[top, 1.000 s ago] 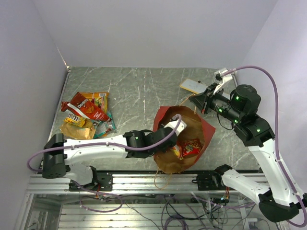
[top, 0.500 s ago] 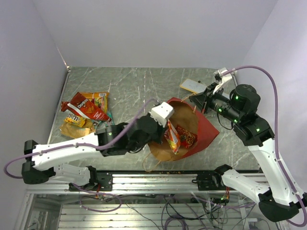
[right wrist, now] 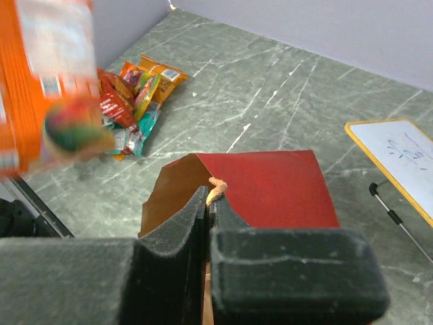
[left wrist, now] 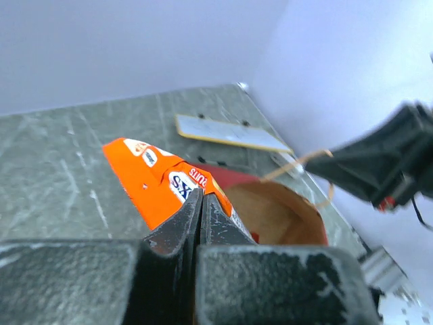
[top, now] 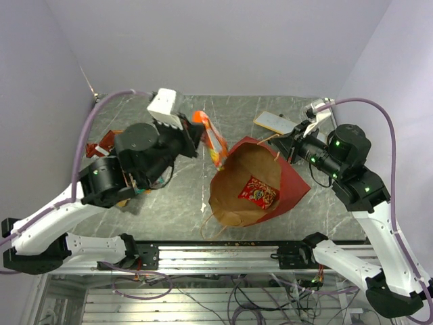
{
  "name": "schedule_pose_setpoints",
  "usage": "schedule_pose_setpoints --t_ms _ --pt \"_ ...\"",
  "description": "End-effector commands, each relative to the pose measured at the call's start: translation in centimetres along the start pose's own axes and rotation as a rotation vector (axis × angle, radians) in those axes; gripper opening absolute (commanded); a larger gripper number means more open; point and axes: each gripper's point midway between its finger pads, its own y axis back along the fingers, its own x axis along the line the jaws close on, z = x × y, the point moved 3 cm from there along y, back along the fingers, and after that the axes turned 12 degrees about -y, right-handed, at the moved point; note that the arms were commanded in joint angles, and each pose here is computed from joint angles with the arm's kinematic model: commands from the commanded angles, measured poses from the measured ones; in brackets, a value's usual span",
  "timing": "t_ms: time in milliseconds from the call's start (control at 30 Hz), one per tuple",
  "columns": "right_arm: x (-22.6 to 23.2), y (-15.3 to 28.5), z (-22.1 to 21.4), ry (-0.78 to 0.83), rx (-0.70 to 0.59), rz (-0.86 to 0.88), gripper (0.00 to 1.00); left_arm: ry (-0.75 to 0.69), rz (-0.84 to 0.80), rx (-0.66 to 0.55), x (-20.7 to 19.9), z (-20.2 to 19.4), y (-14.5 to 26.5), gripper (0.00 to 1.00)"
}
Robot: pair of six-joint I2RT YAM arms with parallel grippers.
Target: Take the snacks out of the paper bag
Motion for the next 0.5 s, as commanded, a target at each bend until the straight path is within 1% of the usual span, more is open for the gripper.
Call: schedule_pose_setpoints --t_ms 0,100,167,300,467 --pt "0.1 0.3 0.1 -0.002 -0.026 0.001 0.00 0.005 0.168 -0.038 3.8 3.3 0.6 0.07" --pt "0.2 0.3 0.0 -0.002 -0.017 0.010 0.00 -0.038 0.328 0.025 6.5 2.9 -0.3 0.07" --pt "0.1 0.3 -0.2 -0.004 -0.011 0.005 0.00 -0.034 0.412 0.059 8.4 2.6 -1.1 0.07" --pt "0.4 0.4 0.0 -0.026 -0.017 0.016 0.00 -0.022 0.483 0.112 11.5 1.9 -2.8 0.07" --pt "0.4 0.6 -0.1 -0.023 -0.008 0.014 0.00 0.002 0.536 0.203 15.8 -0.7 -5.6 0.07"
